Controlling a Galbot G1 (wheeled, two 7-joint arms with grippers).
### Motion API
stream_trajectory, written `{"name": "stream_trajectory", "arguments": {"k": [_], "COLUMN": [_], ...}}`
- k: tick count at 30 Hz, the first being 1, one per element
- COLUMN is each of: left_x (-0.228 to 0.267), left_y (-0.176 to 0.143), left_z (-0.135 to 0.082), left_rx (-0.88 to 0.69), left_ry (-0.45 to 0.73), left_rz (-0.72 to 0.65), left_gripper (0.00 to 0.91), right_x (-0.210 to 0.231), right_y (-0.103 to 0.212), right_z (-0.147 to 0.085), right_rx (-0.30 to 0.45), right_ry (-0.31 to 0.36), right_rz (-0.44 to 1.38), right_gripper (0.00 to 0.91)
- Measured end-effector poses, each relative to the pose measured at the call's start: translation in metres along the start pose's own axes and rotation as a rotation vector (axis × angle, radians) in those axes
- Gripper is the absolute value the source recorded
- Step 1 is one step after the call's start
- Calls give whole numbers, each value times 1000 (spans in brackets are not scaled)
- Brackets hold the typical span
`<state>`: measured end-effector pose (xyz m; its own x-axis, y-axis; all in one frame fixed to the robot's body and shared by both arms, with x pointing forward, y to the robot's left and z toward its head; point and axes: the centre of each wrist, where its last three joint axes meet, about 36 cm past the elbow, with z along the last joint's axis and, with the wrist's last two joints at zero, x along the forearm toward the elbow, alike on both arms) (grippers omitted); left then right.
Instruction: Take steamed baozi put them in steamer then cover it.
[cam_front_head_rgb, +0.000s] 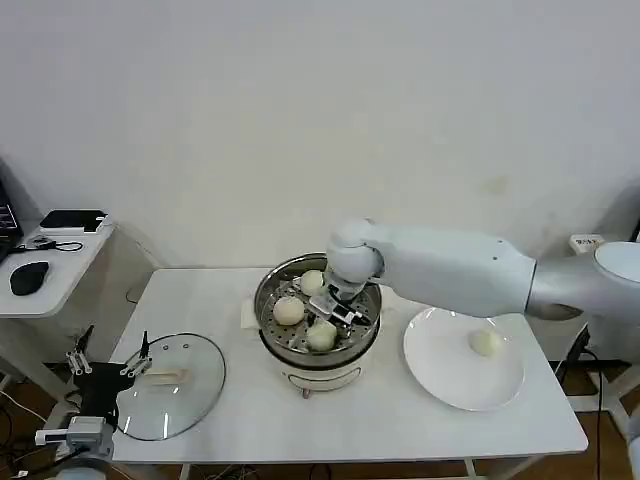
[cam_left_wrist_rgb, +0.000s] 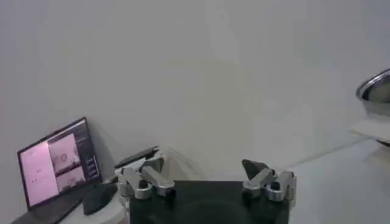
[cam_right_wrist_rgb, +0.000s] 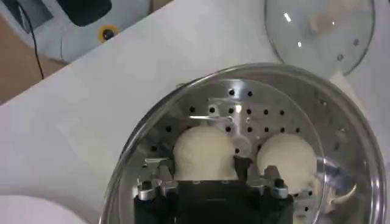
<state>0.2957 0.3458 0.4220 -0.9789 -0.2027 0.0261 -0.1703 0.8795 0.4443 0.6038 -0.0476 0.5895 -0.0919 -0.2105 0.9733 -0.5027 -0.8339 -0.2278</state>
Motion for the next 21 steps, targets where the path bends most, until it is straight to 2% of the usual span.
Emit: {"name": "stream_trajectory", "arguments": {"k": [7, 11, 15, 21], "left_x": [-1, -2, -4, -8], "left_y": [0, -1, 0, 1], "left_z": [-1, -1, -2, -5], "left_rx": [-1, -1, -1, 3], "left_ry": [-3, -6, -10, -18], "left_rz": [0, 6, 9, 15], "left_gripper": [907, 907, 907, 907], "right_x": [11, 24, 47, 84], "right_y": [3, 6, 11, 27], "right_z": [5, 16, 34, 70], "right_rx": [-2, -38, -113, -273], "right_ry": [4, 12, 20, 48], "right_rz": [28, 60, 120, 200], "right_gripper": [907, 907, 907, 907]}}
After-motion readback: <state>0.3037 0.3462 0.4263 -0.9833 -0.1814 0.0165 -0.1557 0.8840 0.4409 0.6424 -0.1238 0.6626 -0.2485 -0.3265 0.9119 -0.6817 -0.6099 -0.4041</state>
